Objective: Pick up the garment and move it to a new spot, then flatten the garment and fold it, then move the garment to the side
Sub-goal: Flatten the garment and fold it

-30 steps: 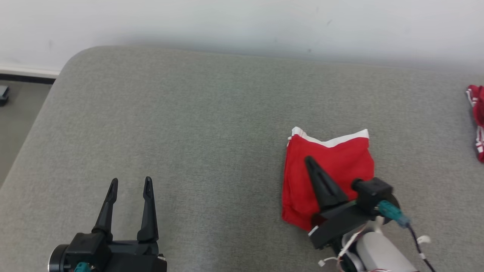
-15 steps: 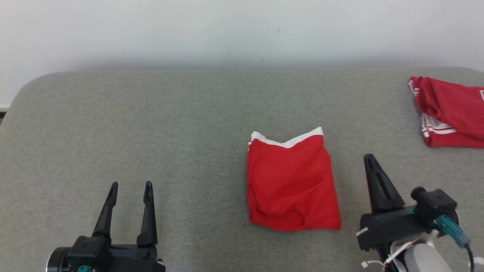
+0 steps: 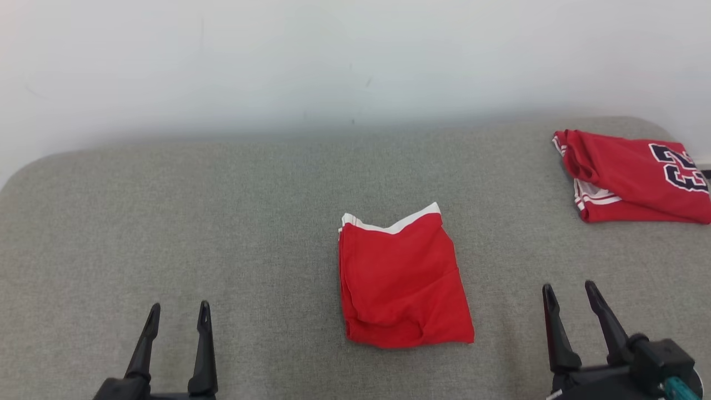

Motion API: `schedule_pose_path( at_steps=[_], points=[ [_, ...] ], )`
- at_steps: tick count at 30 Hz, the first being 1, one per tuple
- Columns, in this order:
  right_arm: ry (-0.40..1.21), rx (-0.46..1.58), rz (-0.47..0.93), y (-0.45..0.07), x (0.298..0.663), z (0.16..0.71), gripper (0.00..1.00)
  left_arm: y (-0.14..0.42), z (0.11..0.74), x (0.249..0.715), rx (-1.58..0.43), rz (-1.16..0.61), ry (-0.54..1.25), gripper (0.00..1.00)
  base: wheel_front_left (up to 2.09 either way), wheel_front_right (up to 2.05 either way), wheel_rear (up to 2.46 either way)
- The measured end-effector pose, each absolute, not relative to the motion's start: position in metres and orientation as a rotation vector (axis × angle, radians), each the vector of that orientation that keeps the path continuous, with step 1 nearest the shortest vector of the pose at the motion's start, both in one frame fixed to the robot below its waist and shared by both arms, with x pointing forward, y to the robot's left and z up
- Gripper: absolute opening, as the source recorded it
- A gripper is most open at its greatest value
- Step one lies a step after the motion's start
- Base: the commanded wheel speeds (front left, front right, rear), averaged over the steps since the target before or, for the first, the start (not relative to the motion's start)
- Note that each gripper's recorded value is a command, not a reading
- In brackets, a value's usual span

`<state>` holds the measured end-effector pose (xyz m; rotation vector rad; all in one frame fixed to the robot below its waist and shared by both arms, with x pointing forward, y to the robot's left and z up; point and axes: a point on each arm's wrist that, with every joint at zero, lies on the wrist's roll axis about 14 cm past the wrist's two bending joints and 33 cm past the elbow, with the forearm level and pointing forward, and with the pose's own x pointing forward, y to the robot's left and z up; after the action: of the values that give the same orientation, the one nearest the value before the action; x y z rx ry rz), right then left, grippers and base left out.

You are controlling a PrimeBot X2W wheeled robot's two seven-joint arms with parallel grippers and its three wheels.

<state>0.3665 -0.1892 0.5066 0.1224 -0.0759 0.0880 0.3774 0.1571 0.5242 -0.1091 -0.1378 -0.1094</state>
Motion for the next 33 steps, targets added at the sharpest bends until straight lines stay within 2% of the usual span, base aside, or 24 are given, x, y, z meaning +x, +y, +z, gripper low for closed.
schedule_pose_path(
  at_steps=[10,33],
  points=[
    [-0.068,0.115,0.083,-0.189,0.343,0.502,1.00,0.172,0.524,0.357,-0.066,-0.077,-0.137,1.00,0.00,0.00,0.00],
    [-0.050,0.126,0.088,-0.184,0.337,0.496,1.00,0.189,0.520,0.344,-0.038,-0.045,-0.125,1.00,0.00,0.00,0.00]
  ],
)
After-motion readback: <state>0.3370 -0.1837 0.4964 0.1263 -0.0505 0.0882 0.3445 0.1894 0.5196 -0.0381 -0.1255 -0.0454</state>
